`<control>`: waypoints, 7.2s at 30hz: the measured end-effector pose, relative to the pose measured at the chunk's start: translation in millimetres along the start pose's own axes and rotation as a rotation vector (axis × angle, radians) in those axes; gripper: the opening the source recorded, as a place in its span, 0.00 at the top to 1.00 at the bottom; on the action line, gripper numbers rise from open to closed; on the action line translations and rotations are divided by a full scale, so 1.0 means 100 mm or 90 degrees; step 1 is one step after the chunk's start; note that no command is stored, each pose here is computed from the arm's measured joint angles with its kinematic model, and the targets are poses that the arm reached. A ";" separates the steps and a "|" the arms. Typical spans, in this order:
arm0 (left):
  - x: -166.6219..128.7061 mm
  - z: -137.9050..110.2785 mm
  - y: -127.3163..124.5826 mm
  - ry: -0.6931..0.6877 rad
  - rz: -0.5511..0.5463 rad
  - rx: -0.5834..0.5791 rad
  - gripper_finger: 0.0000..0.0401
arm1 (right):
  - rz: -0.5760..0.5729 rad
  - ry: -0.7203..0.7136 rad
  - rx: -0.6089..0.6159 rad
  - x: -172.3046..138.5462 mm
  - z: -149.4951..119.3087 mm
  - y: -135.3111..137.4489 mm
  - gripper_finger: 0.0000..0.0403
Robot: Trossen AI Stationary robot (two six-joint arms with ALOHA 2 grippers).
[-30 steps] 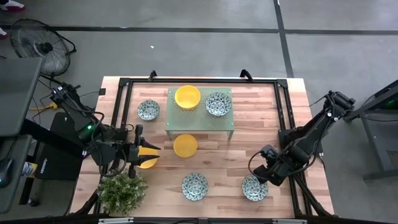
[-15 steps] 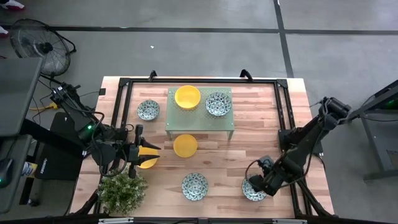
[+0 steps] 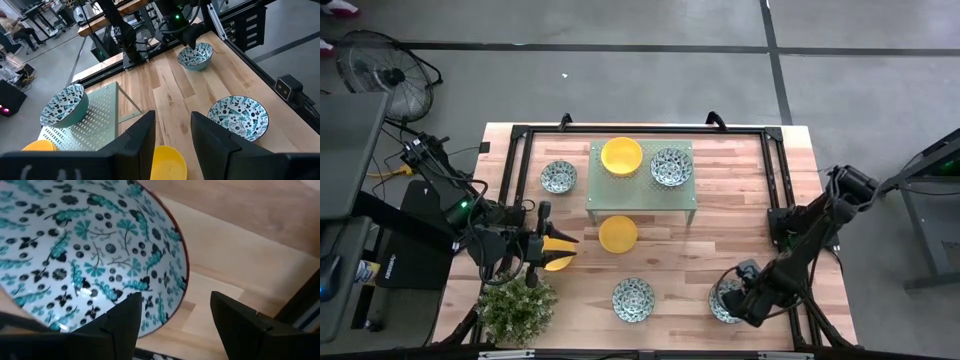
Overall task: Pick & Place Mini bowls
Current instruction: Stack the blue bowl on top of the blue bowl on the shelf
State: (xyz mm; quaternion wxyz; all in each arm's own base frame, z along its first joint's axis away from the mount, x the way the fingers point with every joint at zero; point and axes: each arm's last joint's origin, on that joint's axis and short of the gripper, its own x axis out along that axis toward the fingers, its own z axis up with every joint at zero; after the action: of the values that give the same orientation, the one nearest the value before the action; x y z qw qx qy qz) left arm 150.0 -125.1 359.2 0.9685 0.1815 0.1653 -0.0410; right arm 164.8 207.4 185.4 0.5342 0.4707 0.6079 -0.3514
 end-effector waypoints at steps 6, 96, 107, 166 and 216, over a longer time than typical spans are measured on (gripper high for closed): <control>0.00 0.00 0.00 0.000 0.000 0.000 0.70 | -0.008 -0.002 0.014 0.11 -0.01 0.05 0.44; 0.00 0.03 0.00 -0.014 0.000 0.007 0.70 | 0.179 -0.165 -0.074 -1.22 0.47 -0.21 1.00; 0.00 0.05 0.01 -0.024 0.016 0.009 0.70 | 0.154 -0.237 -0.110 -2.21 1.05 -0.32 1.00; 0.00 0.07 0.01 -0.036 0.015 -0.001 0.70 | 0.296 -0.193 0.045 -2.19 3.16 0.15 1.00; 0.00 0.07 0.01 -0.035 0.005 -0.004 0.70 | 0.282 -0.217 0.028 -2.32 3.10 -0.05 0.66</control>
State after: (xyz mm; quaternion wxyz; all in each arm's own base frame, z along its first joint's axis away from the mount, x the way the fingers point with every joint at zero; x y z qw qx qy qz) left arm 152.0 -126.9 365.3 0.9735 0.1777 0.1379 -0.0416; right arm 255.9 -127.7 355.9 0.6822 0.5377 0.3840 -0.3129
